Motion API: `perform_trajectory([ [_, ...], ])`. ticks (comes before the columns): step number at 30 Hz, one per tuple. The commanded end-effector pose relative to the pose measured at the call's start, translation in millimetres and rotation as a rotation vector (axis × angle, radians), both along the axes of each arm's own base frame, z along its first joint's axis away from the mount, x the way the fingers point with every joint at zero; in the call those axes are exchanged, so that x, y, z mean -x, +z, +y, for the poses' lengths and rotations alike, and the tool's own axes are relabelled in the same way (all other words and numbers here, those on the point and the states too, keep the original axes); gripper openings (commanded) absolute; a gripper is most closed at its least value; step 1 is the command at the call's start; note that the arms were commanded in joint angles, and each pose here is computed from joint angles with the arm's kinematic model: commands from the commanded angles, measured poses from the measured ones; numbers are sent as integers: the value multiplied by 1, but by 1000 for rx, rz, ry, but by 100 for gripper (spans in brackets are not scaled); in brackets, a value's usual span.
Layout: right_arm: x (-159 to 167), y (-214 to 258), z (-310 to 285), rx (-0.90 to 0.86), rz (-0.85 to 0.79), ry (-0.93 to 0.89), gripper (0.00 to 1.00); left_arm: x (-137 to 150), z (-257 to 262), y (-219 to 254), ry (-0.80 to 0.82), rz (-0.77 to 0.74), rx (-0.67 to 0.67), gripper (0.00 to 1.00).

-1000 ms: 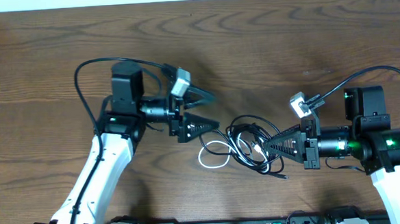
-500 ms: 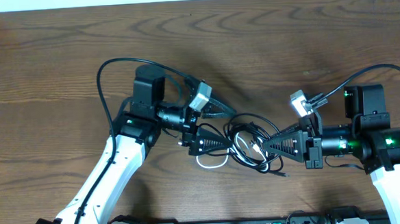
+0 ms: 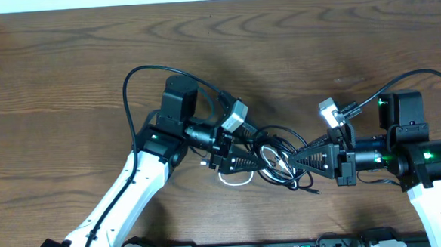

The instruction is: Untangle cables

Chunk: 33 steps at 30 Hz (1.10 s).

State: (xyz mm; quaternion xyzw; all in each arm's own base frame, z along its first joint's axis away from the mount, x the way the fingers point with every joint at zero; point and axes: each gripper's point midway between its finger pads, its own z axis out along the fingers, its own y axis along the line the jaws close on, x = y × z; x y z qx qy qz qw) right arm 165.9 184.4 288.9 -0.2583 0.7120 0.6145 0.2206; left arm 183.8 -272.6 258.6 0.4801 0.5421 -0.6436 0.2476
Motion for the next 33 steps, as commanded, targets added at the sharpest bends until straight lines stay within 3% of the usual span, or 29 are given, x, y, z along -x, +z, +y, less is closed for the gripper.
perform_trajectory([
  [1,6,14,2,-60,-32,42,1,7,-2,7,-33,-30,26,45],
  [8,6,14,2,-60,-31,42,1,7,-2,7,-33,-30,26,8],
  [13,1,4,1,-4,-31,11,1,6,-2,6,-23,-21,16,8],
  [17,-20,-30,-8,198,18,-121,2,-22,-9,-12,156,84,-127,8],
  [21,-41,-63,-29,408,83,-288,20,-65,-7,-37,436,198,-282,7],
  [25,-46,-71,-36,463,96,-335,45,-95,3,-53,643,251,-362,8],
  [30,-46,-71,-36,464,97,-336,51,-104,8,-57,719,301,-384,7],
  [33,-47,-70,-36,455,138,-355,62,-104,8,-58,723,310,-390,8],
])
